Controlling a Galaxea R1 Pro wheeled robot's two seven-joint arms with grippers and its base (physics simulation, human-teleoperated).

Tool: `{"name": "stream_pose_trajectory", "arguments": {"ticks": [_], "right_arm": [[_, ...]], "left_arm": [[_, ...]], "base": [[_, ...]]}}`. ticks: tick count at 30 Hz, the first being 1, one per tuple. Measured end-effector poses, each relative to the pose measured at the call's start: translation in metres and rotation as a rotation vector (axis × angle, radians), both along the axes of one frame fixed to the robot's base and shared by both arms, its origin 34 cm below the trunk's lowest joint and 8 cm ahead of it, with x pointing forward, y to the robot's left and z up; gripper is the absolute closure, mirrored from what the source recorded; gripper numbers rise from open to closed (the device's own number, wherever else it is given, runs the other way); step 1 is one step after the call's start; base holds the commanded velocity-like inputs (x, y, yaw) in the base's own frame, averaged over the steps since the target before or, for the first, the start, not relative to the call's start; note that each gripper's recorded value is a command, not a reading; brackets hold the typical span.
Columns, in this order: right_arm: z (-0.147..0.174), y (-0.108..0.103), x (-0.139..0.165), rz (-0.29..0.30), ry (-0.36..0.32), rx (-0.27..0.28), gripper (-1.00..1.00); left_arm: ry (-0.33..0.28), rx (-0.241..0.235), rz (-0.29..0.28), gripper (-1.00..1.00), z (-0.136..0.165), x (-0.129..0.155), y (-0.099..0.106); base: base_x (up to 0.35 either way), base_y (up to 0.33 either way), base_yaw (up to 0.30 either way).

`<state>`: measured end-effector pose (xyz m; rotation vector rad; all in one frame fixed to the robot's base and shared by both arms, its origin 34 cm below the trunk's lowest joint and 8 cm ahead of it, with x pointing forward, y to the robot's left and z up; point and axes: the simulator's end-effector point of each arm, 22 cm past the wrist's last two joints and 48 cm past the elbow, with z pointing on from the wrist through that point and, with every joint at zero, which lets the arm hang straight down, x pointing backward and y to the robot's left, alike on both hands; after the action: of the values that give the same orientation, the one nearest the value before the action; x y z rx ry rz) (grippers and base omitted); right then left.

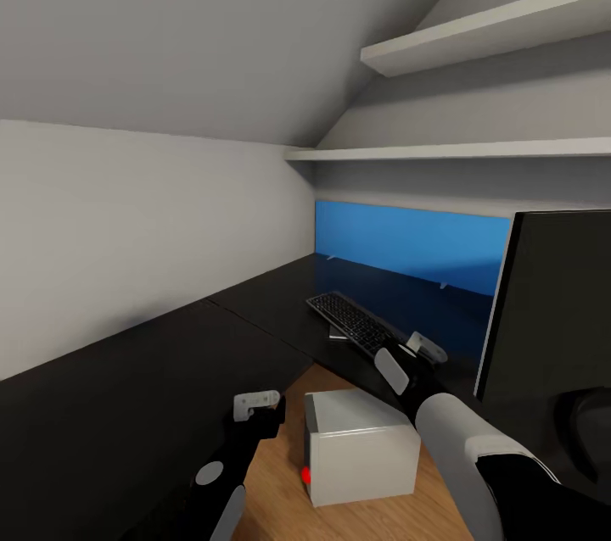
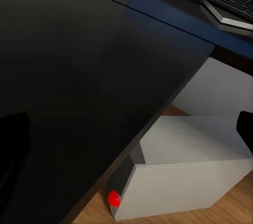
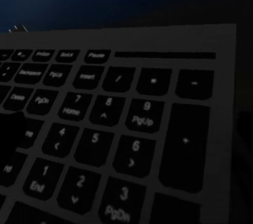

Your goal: In the bedroom, organize the workspace by keeping the computer under the desk, ensuring the monitor is on the desk, placing the keyboard on the desk next to the monitor, placing the mouse on the desk next to the keyboard, moving the folder from the swivel chair onto the desk next to the mouse, stacking the notebook on top of the folder with the pen on top of the notebook, and positioning the swivel chair next to the desk.

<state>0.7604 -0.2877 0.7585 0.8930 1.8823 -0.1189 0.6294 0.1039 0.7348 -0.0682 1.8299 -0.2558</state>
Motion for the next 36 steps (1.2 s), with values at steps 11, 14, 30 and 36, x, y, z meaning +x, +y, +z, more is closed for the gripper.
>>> {"name": "stream_pose_trajectory", "arguments": {"ticks": [11, 14, 30, 36], "right_arm": [[0.001, -0.001, 0.0, -0.002, -0.004, -0.002, -1.0], [0.008, -0.001, 0.001, -0.003, -0.005, -0.003, -1.0], [0.032, -0.001, 0.005, -0.003, -0.005, -0.004, -1.0], [0.031, -0.001, 0.005, -0.003, -0.004, -0.002, -1.0]], "left_arm": [[0.0, 0.0, 0.0, -1.0, 0.0, 0.0, 0.0], [0.013, 0.004, 0.0, -1.0, 0.0, 0.0, 0.0], [0.046, 0.003, 0.001, -1.0, 0.01, 0.002, 0.0], [0.046, 0.004, 0.001, -1.0, 0.01, 0.002, 0.0]], "base": [[0.0, 0.0, 0.0], [0.0, 0.0, 0.0], [0.0, 0.0, 0.0], [0.0, 0.0, 0.0]]}}
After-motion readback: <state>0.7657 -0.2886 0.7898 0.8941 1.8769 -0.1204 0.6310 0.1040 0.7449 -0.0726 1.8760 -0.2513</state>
